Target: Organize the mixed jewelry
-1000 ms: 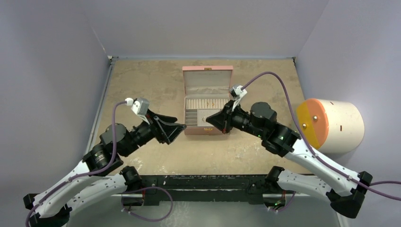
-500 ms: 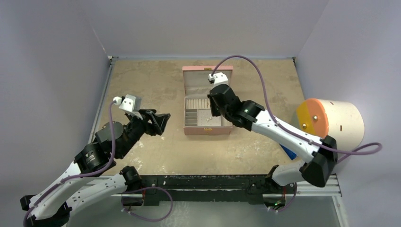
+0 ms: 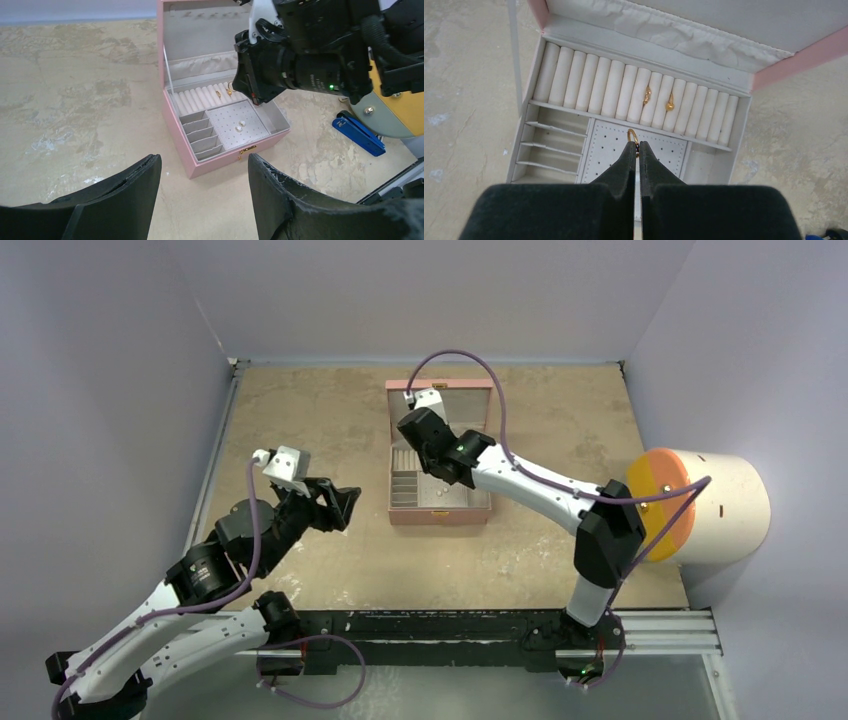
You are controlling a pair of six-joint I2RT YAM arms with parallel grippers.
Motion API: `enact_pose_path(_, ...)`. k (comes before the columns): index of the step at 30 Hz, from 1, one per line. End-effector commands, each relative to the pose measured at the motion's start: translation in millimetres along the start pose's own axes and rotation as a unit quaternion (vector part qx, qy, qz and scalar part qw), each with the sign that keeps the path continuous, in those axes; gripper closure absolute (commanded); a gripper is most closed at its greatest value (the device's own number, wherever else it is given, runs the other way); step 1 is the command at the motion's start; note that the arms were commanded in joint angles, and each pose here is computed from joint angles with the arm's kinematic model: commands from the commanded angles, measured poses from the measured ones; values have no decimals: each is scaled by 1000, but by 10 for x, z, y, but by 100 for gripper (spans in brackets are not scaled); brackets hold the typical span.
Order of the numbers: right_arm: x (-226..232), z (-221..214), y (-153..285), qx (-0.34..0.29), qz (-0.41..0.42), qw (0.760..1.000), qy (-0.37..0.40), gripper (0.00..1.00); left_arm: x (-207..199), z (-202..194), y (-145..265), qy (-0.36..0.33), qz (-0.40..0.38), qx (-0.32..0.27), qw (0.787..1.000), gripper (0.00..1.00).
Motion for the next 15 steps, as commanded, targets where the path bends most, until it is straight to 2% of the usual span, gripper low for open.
enact_pose_path(1,-31,179,-58,-15,-35,999,-23,100,19,24,-24,-10,11,-10,1000,36)
enact_pose_path(15,108,167,-514,16,-84,995,-59,100,37,-20,-52,-22,17,2,1000,36)
Point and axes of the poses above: each gripper's point midway between its finger pads, its own y axis back along the fingers, its own x axis along the line the jaws close on, z = x × y, the point moved 9 cm from there along y, back along the fingers, and after that the axes turned 15 degrees about y, right-handed, at the moved point
